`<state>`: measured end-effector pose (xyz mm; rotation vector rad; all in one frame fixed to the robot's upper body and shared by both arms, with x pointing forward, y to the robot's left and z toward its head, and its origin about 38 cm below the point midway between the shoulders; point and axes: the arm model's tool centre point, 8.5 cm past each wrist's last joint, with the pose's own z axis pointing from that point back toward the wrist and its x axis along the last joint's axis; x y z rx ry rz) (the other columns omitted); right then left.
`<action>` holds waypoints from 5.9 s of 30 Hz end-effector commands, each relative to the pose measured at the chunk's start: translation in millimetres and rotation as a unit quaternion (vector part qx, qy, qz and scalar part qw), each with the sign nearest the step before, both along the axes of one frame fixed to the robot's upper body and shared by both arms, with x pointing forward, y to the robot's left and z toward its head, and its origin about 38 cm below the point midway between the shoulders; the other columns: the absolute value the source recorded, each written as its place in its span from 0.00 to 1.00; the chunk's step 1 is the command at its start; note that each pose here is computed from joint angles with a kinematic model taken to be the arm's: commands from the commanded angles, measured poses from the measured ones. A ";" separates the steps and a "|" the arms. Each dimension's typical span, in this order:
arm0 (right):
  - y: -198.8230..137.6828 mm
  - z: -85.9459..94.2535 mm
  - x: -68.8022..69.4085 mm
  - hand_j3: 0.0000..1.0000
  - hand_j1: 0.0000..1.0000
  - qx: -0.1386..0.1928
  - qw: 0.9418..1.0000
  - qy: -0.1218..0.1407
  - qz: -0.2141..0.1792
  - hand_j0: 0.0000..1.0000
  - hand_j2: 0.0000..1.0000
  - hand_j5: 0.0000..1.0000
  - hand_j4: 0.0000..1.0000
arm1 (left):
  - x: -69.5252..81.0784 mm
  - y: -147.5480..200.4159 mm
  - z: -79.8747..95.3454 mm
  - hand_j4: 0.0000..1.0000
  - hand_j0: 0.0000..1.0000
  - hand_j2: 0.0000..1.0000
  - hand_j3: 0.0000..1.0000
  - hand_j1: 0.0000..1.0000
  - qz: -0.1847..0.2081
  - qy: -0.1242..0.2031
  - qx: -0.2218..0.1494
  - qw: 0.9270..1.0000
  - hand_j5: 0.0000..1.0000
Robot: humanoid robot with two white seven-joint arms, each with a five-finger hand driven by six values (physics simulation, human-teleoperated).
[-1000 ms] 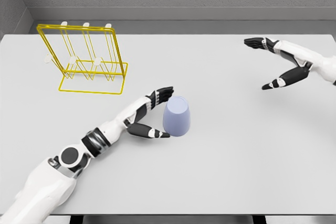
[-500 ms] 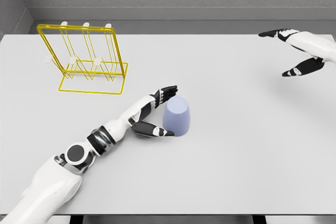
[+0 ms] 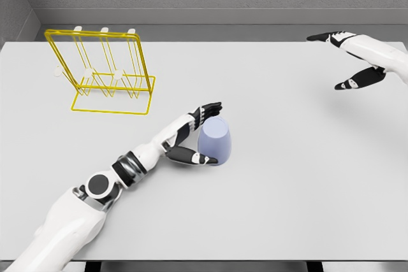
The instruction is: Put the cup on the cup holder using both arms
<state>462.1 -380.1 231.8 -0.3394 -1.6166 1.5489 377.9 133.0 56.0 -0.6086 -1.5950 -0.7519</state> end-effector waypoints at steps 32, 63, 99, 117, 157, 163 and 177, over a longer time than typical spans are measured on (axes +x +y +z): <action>-0.8 -1.0 -0.2 1.00 1.00 0.004 1.000 0.002 -0.002 1.00 1.00 1.00 1.00 | -3.6 -11.3 5.2 0.33 0.33 0.33 0.33 0.33 -0.015 -0.004 -0.018 1.000 0.33; -0.7 -0.3 0.0 1.00 1.00 0.004 1.000 0.001 -0.002 1.00 1.00 1.00 1.00 | -5.2 146.8 159.4 0.29 0.29 0.29 0.29 0.29 0.056 -0.154 -0.047 0.985 0.29; -0.8 -1.0 -0.2 1.00 1.00 0.004 1.000 0.002 -0.002 1.00 1.00 1.00 1.00 | 43.0 185.7 180.7 0.29 0.29 0.29 0.29 0.29 0.121 -0.171 -0.029 0.977 0.29; -1.7 -1.3 -0.1 1.00 1.00 0.004 1.000 0.003 -0.004 1.00 1.00 1.00 1.00 | 55.2 156.8 146.8 0.29 0.29 0.29 0.29 0.29 0.104 -0.141 -0.035 0.984 0.29; -1.0 -1.6 0.1 1.00 1.00 0.005 1.000 0.003 -0.003 1.00 1.00 1.00 1.00 | 22.2 173.3 171.3 1.00 1.00 1.00 1.00 1.00 0.043 -0.236 -0.007 0.971 1.00; -1.0 -1.6 0.1 1.00 1.00 0.005 1.000 0.003 -0.003 1.00 1.00 1.00 1.00 | 3.1 174.8 178.4 1.00 1.00 1.00 1.00 1.00 0.016 -0.271 -0.001 0.963 1.00; -1.7 -1.3 -0.1 1.00 1.00 0.004 1.000 0.003 -0.004 1.00 1.00 1.00 1.00 | -33.7 179.6 177.9 1.00 1.00 1.00 1.00 1.00 -0.068 -0.307 0.141 0.939 1.00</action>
